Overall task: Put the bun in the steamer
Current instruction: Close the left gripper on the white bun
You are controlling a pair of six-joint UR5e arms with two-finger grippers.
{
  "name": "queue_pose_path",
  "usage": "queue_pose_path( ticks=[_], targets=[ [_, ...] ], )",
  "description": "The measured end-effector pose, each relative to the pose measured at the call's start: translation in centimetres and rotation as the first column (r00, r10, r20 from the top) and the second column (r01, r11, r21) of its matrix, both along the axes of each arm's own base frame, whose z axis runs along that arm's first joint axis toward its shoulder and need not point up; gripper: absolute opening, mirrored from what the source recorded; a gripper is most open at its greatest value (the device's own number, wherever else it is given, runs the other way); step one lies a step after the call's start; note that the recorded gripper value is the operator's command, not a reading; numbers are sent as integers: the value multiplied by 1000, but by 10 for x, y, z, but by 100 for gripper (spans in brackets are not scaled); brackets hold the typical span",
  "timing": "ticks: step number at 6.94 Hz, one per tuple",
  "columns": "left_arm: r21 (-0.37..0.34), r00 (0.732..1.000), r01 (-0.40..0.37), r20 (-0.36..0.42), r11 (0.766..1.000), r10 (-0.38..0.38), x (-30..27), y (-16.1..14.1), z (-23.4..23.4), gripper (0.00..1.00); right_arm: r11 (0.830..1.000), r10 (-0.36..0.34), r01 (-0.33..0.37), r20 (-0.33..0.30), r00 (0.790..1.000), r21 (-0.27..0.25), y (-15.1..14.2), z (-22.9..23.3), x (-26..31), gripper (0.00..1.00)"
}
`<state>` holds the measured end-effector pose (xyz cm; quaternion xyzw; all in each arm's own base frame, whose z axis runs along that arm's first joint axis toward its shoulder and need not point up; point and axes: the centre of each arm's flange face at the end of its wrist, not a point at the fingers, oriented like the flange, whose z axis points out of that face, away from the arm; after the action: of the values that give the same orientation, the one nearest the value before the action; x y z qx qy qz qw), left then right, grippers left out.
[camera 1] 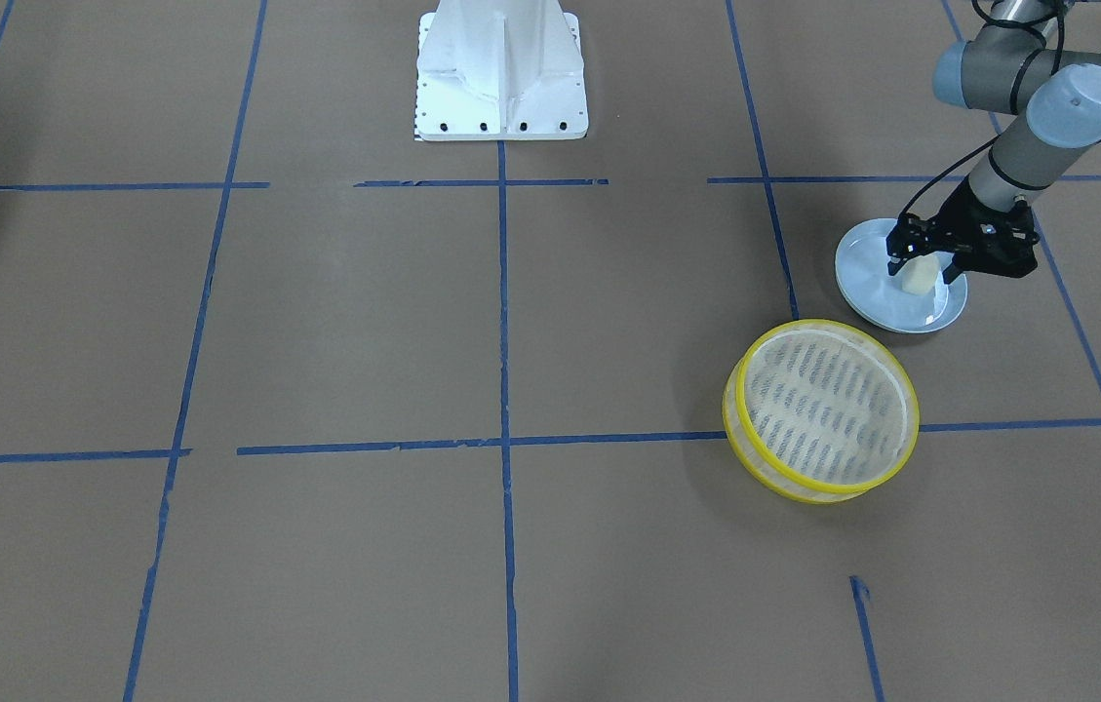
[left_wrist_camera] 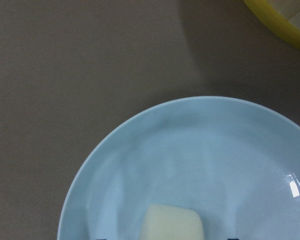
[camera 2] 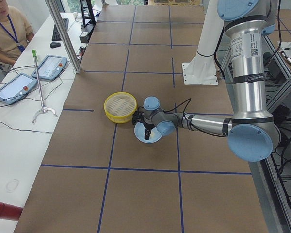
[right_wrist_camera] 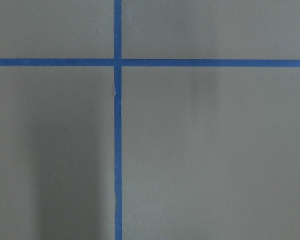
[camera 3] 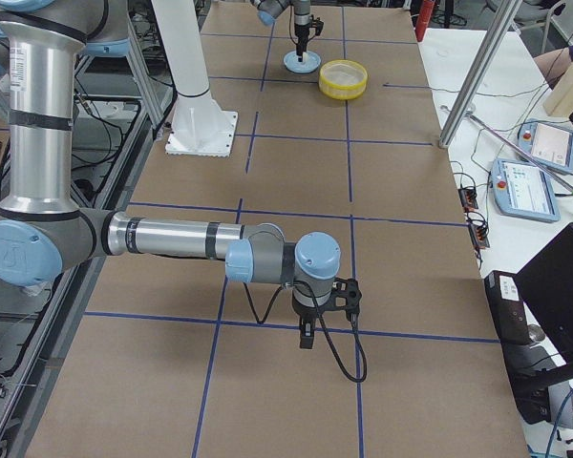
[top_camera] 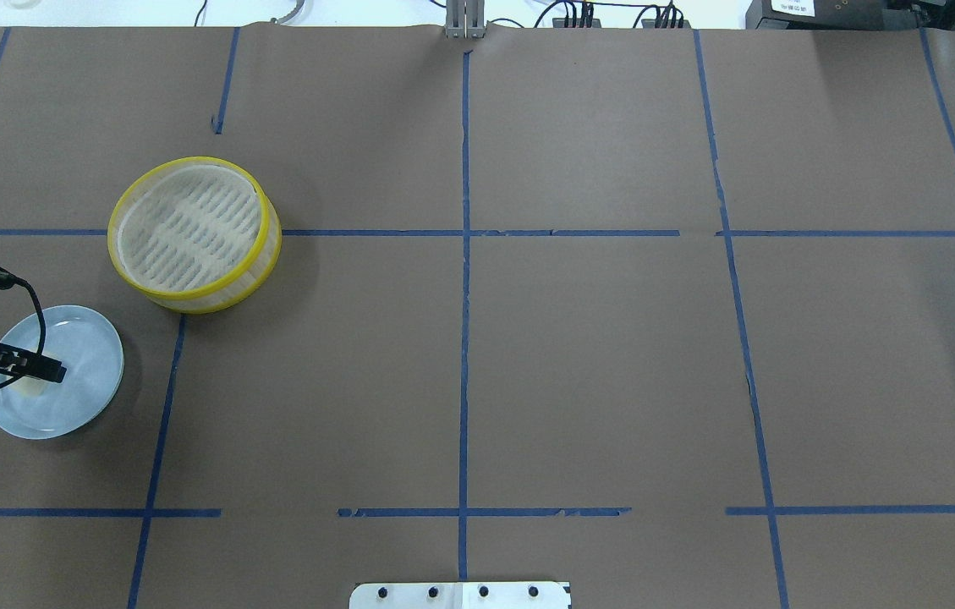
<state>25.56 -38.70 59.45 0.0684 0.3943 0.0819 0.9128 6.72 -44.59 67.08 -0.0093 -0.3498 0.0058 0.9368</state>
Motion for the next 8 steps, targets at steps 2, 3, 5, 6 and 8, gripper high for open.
queue_pose_path(
  ticks=[2,3,5,6,8],
  targets=[
    [-1,1000,-1,1,1000,1,0,0,1,63,1000,0,0,0,1000,0,0,0,0,100],
    [-1,1000,-1,0,1000,1,1,0,0,58,1000,0,0,0,1000,0,0,0,0,100],
    [-2,1000,-1,0,1000,1,1,0,0,54,1000,0,0,0,1000,0,0,0,0,100],
    [-2,1000,-1,0,1000,1,1,0,0,51,1000,0,0,0,1000,0,0,0,0,100],
    [-4,1000,1,0,1000,-1,0,0,0,41,1000,0,0,0,1000,0,0,0,0,100]
  ],
)
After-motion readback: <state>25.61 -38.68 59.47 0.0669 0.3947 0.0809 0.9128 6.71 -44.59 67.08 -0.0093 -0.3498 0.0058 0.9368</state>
